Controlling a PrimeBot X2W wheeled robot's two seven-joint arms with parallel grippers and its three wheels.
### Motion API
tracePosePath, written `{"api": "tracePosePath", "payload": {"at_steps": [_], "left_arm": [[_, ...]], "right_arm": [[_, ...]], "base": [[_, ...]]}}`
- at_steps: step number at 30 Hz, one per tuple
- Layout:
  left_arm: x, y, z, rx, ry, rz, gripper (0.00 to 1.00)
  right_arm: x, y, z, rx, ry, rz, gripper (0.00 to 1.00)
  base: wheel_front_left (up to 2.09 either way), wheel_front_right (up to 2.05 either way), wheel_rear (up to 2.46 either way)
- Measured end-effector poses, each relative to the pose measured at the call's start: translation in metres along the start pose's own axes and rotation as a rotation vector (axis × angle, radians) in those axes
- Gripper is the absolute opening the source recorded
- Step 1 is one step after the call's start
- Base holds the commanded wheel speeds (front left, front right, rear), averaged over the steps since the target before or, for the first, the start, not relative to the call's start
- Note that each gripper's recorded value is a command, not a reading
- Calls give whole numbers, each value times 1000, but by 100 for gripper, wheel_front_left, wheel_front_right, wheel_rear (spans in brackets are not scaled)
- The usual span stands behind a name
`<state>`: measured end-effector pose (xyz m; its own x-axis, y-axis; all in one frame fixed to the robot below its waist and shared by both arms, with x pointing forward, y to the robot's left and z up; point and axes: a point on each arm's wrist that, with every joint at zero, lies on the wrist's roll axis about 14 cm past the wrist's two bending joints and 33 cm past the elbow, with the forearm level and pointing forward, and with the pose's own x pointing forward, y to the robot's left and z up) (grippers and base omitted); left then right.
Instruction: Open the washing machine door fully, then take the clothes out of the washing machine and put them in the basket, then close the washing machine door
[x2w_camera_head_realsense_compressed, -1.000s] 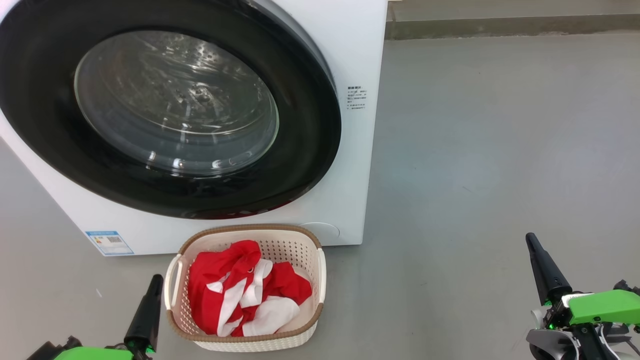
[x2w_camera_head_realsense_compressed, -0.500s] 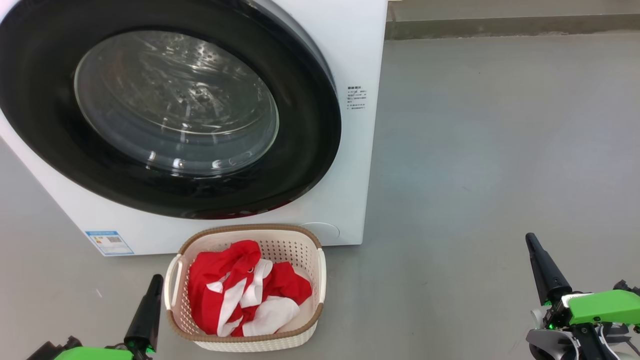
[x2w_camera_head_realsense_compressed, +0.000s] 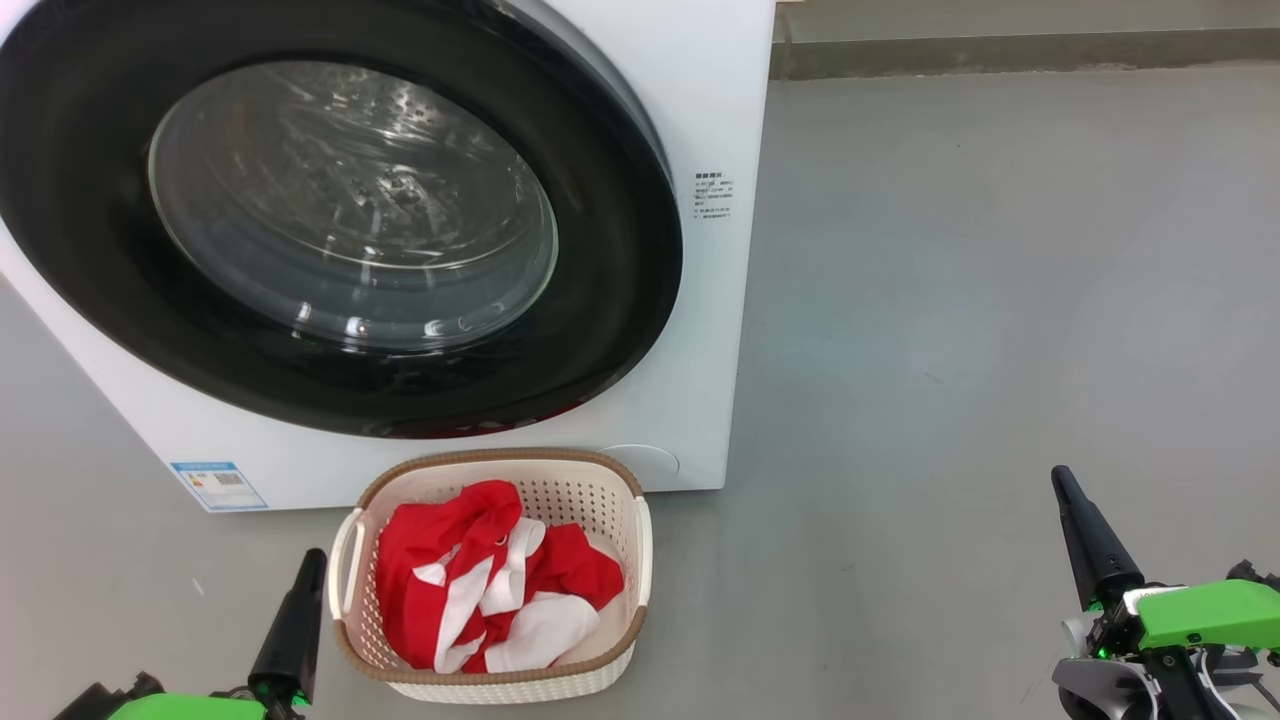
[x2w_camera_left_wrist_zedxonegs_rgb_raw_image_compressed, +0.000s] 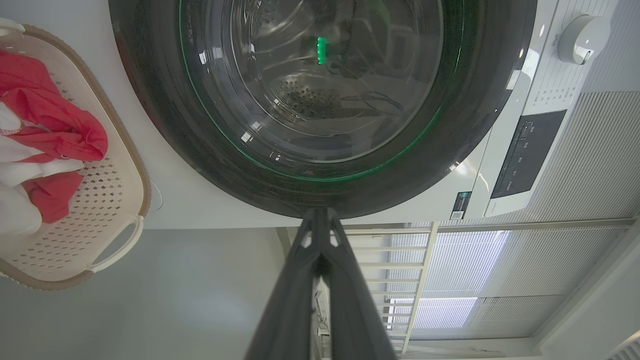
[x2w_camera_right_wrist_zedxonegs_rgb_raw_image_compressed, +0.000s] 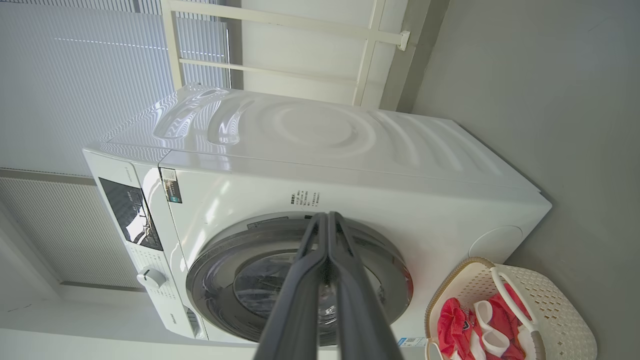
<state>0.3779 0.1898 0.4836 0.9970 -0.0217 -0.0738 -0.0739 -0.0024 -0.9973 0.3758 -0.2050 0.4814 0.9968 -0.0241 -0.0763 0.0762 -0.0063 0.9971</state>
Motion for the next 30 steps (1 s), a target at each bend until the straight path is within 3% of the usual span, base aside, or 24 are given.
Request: {"api": "tracePosePath", "payload": {"at_steps": [30], "left_arm": [[0,0,0,0,0,0,0]], "right_arm": [[0,0,0,0,-1,0,0]], "base": [[0,0,0]]}}
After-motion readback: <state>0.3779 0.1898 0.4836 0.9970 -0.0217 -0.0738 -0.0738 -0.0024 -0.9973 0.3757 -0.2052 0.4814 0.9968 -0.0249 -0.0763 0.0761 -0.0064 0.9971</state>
